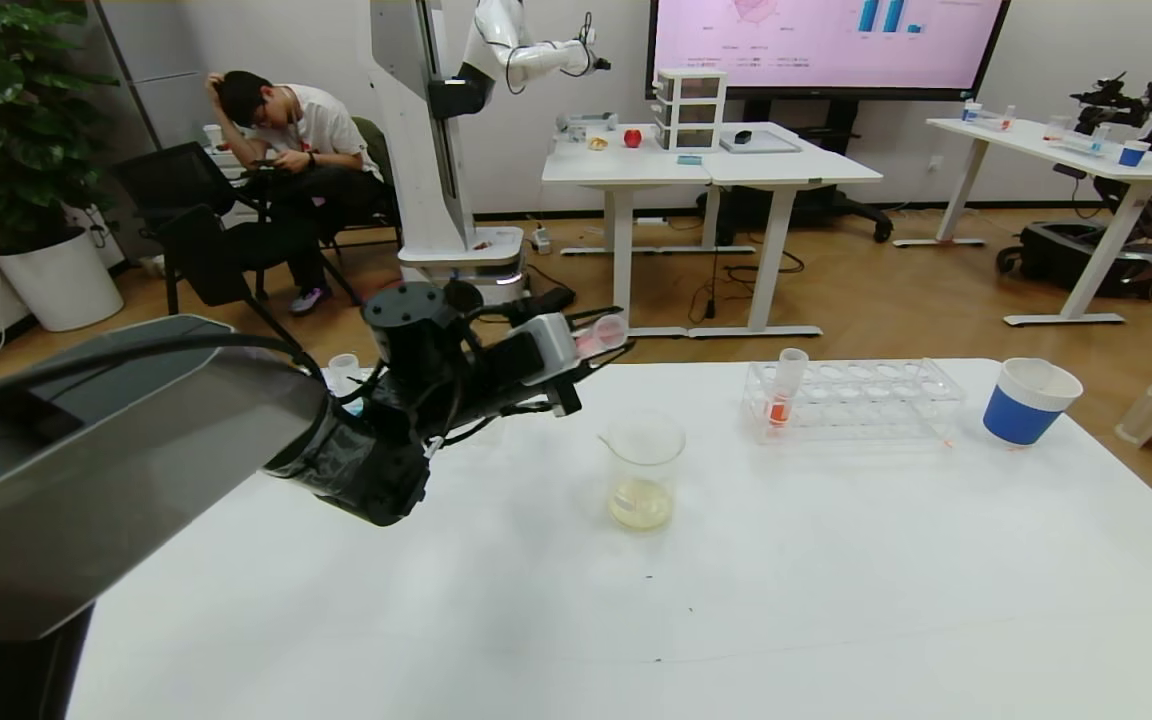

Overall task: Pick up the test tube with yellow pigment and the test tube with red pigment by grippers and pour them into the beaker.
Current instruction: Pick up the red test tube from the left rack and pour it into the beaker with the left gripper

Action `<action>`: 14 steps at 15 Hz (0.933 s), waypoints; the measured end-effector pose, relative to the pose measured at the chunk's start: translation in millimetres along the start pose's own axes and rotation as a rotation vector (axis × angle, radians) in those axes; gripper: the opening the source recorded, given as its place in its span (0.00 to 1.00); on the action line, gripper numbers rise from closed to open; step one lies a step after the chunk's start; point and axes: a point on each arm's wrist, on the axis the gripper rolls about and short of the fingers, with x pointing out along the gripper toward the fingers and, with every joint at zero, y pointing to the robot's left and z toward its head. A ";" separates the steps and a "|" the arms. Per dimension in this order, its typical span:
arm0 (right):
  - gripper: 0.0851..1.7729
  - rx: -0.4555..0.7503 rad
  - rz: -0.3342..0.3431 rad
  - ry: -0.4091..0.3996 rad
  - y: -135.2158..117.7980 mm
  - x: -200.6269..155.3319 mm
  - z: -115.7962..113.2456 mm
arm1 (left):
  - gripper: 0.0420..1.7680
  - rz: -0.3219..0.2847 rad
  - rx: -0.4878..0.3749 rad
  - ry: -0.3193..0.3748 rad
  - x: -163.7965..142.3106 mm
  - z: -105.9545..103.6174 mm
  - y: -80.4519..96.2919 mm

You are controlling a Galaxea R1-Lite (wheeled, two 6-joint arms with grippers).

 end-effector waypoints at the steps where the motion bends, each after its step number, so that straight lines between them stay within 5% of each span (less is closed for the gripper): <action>1: 0.97 0.000 0.000 0.000 0.0 0.0 0.0 | 0.27 -0.018 0.043 -0.014 3.3 -1.5 -0.4; 7: 0.97 0.000 0.000 0.000 0.0 0.0 0.0 | 0.27 -0.109 0.309 -0.119 17.6 -5.5 3.0; 14: 0.97 0.000 0.000 0.000 0.0 0.0 0.0 | 0.27 -0.129 0.545 -0.131 18.0 -13.0 0.2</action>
